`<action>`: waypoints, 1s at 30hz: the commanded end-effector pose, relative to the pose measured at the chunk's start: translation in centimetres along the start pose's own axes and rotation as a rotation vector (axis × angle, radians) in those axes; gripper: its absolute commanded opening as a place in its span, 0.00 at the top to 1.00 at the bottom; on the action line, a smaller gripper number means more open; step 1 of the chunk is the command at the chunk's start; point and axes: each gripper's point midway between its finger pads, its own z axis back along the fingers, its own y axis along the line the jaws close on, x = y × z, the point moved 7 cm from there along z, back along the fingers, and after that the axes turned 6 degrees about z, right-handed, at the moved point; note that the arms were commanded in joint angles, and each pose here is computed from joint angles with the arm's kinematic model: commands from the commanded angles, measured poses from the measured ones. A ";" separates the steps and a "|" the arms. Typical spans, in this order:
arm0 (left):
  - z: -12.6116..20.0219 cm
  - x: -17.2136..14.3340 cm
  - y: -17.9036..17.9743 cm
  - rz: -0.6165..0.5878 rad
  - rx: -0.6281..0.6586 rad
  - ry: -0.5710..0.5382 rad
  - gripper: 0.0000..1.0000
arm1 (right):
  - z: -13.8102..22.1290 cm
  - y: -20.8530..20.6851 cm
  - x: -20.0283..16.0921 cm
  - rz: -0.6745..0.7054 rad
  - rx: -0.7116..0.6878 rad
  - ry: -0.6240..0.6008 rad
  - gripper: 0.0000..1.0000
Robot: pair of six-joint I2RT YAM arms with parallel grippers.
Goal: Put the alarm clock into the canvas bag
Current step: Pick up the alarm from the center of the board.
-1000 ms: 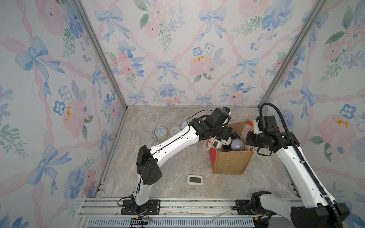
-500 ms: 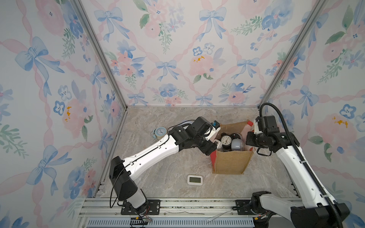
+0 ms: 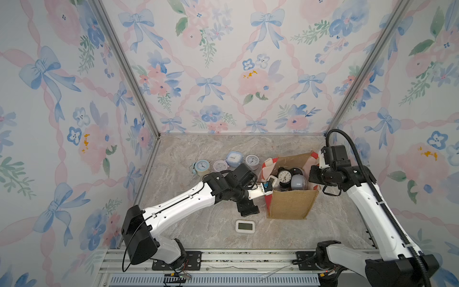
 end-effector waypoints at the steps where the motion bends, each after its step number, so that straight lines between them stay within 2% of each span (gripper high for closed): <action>1: -2.0 -2.1 -0.4 -0.105 -0.027 0.092 0.16 | 0.1 0.0 0.9 0.004 0.006 -0.035 1.00; 4: -4.0 -4.3 0.1 -0.130 0.025 0.209 0.16 | 0.1 0.0 0.9 0.004 0.006 -0.032 0.99; 7: -5.3 -5.5 0.1 -0.143 0.011 0.261 0.17 | 0.0 0.0 0.9 0.006 0.005 -0.033 1.00; 16: -6.4 -6.0 -1.9 -0.213 -0.095 0.221 0.14 | 0.0 0.0 0.8 0.009 0.005 -0.030 1.00; 22: -8.3 -7.3 -2.5 -0.261 -0.107 0.289 0.14 | -0.2 0.0 0.8 0.011 0.004 -0.026 1.00; 30: -9.7 -8.0 -2.4 -0.261 -0.102 0.336 0.12 | -0.1 -0.1 0.7 0.012 0.001 -0.028 1.00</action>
